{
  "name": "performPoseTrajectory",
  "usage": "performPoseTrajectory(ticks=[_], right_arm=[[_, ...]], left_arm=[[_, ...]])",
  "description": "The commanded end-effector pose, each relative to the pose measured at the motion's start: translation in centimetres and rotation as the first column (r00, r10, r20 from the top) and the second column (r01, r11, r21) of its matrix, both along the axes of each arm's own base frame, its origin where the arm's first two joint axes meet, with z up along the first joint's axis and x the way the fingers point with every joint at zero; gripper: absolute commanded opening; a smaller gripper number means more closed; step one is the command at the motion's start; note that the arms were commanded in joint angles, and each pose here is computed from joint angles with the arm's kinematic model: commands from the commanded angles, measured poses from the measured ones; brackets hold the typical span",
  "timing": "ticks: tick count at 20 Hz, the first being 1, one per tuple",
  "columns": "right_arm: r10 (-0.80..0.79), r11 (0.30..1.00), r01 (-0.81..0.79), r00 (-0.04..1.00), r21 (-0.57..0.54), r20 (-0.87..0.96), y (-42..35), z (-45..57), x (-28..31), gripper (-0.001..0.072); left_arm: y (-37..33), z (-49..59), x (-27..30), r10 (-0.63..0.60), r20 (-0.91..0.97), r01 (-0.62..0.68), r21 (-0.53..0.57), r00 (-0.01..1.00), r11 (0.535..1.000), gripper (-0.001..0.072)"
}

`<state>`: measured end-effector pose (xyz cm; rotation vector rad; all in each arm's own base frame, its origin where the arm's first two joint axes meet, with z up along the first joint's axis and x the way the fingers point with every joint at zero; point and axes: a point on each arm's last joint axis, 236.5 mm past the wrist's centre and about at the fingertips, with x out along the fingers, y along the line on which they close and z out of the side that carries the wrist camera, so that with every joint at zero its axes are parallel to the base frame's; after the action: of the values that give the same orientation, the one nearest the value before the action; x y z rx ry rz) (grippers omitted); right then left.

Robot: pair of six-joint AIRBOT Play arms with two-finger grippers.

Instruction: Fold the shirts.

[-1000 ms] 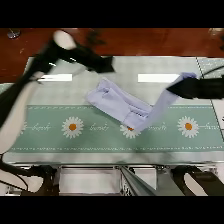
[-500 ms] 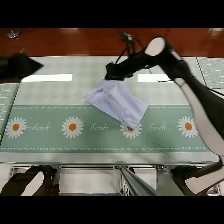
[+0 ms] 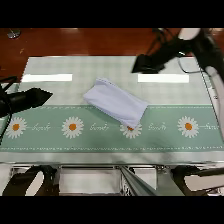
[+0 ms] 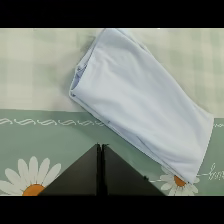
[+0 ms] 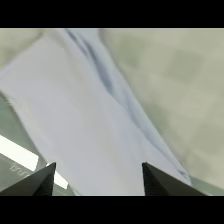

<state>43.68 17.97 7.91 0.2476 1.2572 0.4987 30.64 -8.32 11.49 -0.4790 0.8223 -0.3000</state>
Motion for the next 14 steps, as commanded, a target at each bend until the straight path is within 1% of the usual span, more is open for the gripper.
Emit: performPoseTrajectory(ticks=[1, 2, 3, 4, 5, 7, 11, 12, 13, 14], right_arm=[[-0.391, 0.915, 0.395, 0.919, -0.079, 0.055, -9.8, -4.3, -4.5, 0.0621], [-0.5, 0.866, 0.5, 0.866, 0.002, 0.017, -9.5, -6.9, -6.7, 0.0621], [-0.565, 0.82, 0.565, 0.825, 0.086, -0.033, -8.4, -9.1, -8.5, 0.0621], [-0.605, 0.773, 0.617, 0.787, 0.15, -0.12, -6.9, -11.4, -10.4, 0.0621], [-0.603, 0.756, 0.63, 0.776, 0.177, -0.187, -5.5, -13.3, -12.0, 0.0621], [-0.539, 0.782, 0.595, 0.796, 0.186, -0.275, -2.7, -15.8, -13.8, 0.0621], [-0.399, 0.835, 0.507, 0.827, 0.215, -0.397, 2.5, -18.1, -14.5, 0.0619], [-0.376, 0.841, 0.489, 0.836, 0.23, -0.4, 3.4, -18.2, -13.7, 0.0585], [-0.351, 0.851, 0.463, 0.852, 0.249, -0.387, 4.0, -17.9, -12.6, 0.0395], [-0.297, 0.87, 0.407, 0.883, 0.279, -0.363, 4.9, -17.0, -11.4, 0.0081]], left_arm=[[-0.3, -0.6, -0.4, -0.008, -0.013, 0.008, -0.003, 1.0, 1.0, 0.0026], [-0.7, -0.8, -0.6, -0.02, -0.019, 0.02, -0.007, 1.0, 1.0, 0.0026], [-1.1, -1.1, -0.8, -0.033, -0.026, 0.033, -0.007, 0.999, 0.999, 0.0026], [-1.6, -1.6, -1.0, -0.047, -0.036, 0.047, -0.009, 0.998, 0.999, 0.0026], [-2.1, -2.0, -1.2, -0.063, -0.049, 0.063, -0.012, 0.997, 0.998, 0.0026], [-3.0, -2.6, -1.5, -0.094, -0.069, 0.094, -0.014, 0.993, 0.996, 0.0026], [-4.1, -3.8, -1.3, -0.126, -0.106, 0.124, -0.027, 0.986, 0.992, 0.0026], [-4.3, -4.0, -1.3, -0.13, -0.115, 0.127, -0.031, 0.985, 0.991, 0.0026], [-4.3, -4.1, -1.2, -0.128, -0.116, 0.126, -0.031, 0.985, 0.992, 0.0026], [-4.4, -4.1, -1.1, -0.127, -0.115, 0.123, -0.038, 0.985, 0.992, 0.0026]])
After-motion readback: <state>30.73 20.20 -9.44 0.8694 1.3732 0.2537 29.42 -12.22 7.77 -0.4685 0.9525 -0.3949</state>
